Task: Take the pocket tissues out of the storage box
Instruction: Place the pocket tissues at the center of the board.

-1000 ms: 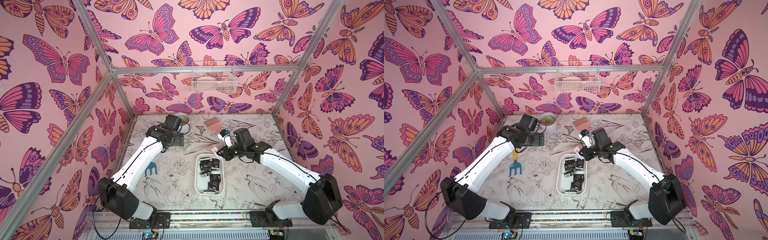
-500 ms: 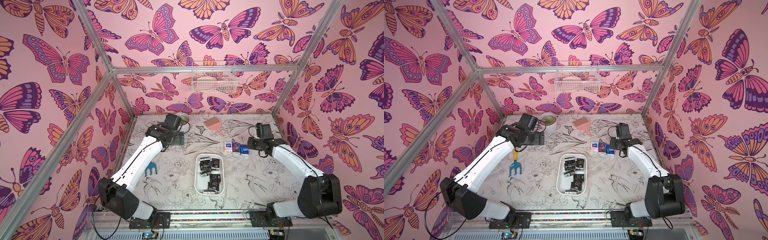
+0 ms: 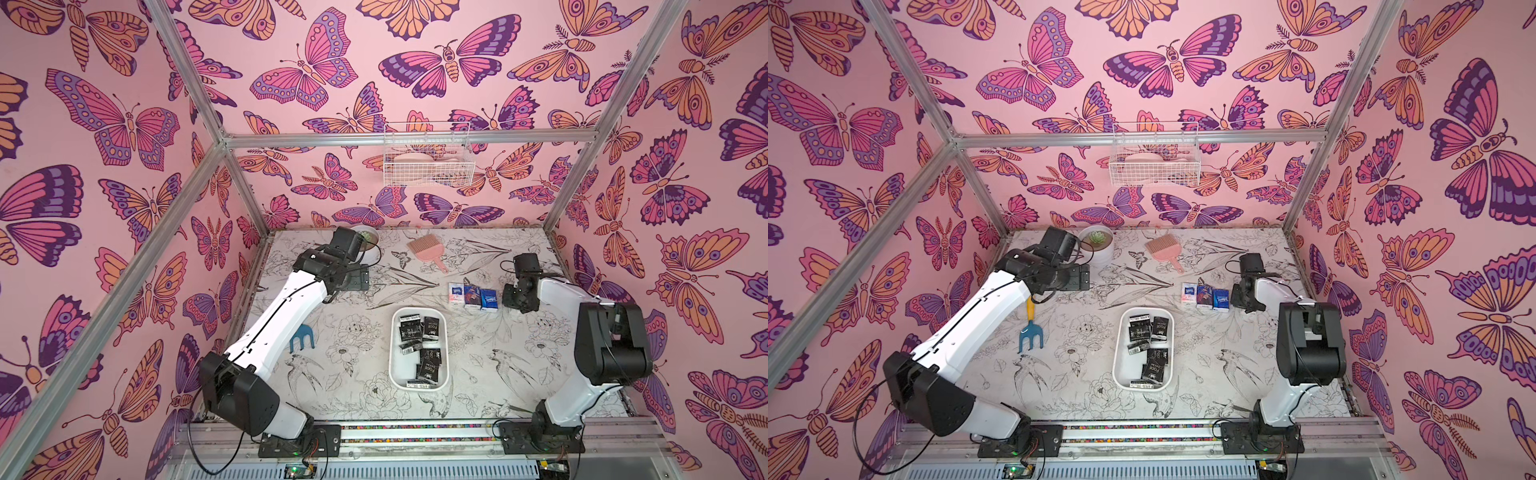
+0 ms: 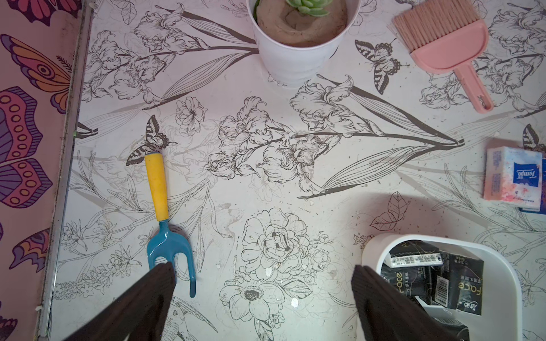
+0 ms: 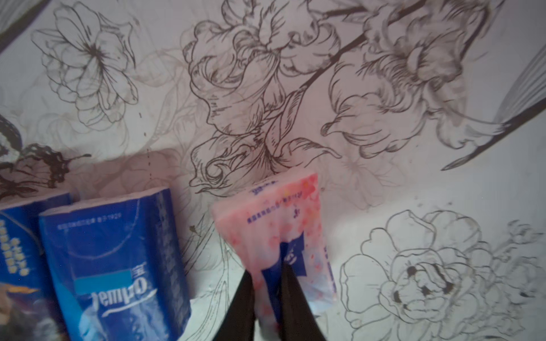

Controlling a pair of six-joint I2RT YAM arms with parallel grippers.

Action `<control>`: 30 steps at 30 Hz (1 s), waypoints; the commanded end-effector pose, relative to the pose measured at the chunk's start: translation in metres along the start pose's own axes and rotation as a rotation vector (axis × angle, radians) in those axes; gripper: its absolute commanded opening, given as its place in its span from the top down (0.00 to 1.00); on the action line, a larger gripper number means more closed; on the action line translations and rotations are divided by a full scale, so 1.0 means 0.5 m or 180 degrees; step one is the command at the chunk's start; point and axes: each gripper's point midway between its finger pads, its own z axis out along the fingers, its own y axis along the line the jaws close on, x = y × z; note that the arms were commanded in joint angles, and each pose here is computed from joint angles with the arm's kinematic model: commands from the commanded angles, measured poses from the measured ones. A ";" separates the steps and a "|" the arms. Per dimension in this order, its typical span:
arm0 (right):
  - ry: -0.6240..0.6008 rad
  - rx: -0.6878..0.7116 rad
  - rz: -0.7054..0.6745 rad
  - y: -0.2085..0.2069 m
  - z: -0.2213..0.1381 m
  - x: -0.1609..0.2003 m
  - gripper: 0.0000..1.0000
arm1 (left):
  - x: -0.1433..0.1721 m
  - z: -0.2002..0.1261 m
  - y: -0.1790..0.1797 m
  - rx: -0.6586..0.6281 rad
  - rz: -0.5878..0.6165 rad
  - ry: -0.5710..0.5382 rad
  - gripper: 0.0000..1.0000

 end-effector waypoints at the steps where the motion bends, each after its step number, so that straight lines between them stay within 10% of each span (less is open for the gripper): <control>1: 0.0077 -0.0186 -0.0006 0.022 -0.006 0.002 0.78 | -0.003 -0.003 0.003 -0.0019 0.0038 0.0011 0.00; 12: -0.0289 -0.0434 0.0180 0.022 -0.112 -0.057 0.54 | -0.004 -0.002 0.001 -0.0013 0.0057 0.0011 0.00; 30: 0.0310 -0.0556 0.0468 -0.012 0.031 0.011 0.62 | -0.003 -0.003 0.008 -0.0059 0.0096 0.0000 0.00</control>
